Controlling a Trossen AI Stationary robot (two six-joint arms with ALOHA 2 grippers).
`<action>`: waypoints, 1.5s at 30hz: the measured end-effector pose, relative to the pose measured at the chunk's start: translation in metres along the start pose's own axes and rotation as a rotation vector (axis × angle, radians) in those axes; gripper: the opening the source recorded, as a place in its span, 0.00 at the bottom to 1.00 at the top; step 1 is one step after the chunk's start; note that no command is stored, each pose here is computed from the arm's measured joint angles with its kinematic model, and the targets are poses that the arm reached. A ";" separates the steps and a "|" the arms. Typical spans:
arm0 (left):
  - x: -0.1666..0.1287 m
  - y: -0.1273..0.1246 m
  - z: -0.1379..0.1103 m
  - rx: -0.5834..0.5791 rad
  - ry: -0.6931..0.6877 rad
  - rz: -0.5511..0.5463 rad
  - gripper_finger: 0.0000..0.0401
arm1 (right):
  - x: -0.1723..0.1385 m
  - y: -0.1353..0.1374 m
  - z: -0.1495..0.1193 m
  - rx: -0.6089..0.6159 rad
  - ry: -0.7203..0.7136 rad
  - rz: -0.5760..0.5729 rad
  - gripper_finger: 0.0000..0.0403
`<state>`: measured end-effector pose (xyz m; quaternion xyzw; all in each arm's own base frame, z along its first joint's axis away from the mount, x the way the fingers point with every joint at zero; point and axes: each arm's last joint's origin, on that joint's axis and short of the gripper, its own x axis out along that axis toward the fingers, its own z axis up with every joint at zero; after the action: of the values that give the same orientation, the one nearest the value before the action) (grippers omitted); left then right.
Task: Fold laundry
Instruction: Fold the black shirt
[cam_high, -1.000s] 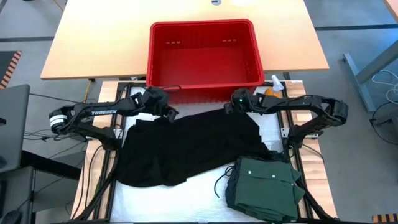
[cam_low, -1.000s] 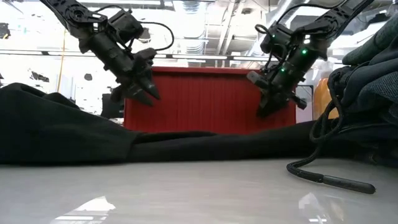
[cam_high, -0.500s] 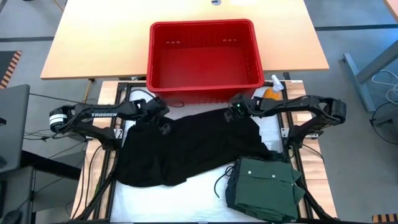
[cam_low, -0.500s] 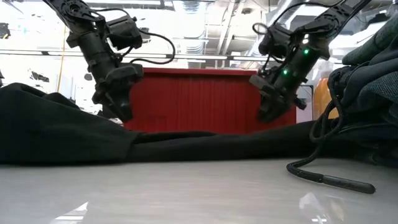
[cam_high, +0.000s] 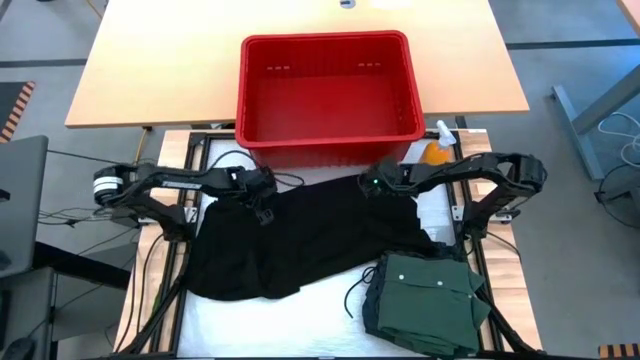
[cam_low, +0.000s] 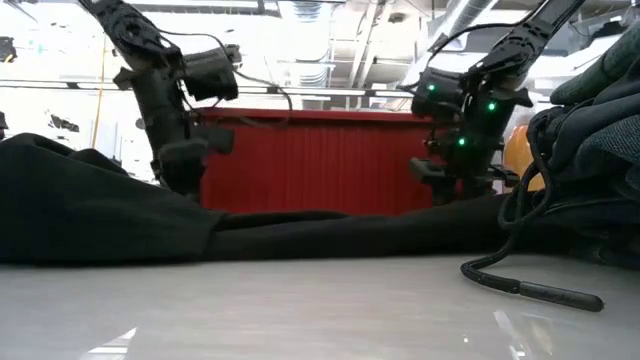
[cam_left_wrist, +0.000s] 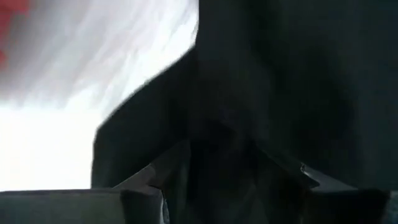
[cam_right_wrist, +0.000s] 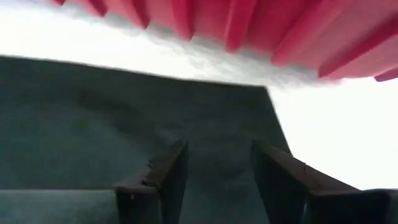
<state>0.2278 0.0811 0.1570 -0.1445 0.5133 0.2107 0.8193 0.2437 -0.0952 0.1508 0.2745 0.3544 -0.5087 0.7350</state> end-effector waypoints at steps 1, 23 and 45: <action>0.005 0.000 -0.001 0.002 0.019 0.008 0.39 | 0.002 0.002 -0.001 0.002 -0.010 -0.006 0.50; 0.003 0.001 -0.010 -0.023 0.108 -0.005 0.01 | -0.005 0.012 -0.022 -0.114 0.061 0.028 0.07; -0.118 0.002 0.022 0.003 -0.119 0.079 0.00 | -0.110 -0.037 0.010 -0.028 -0.344 0.016 0.06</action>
<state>0.1989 0.0696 0.2728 -0.1102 0.4692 0.2506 0.8396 0.1857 -0.0540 0.2436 0.1760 0.2283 -0.5372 0.7927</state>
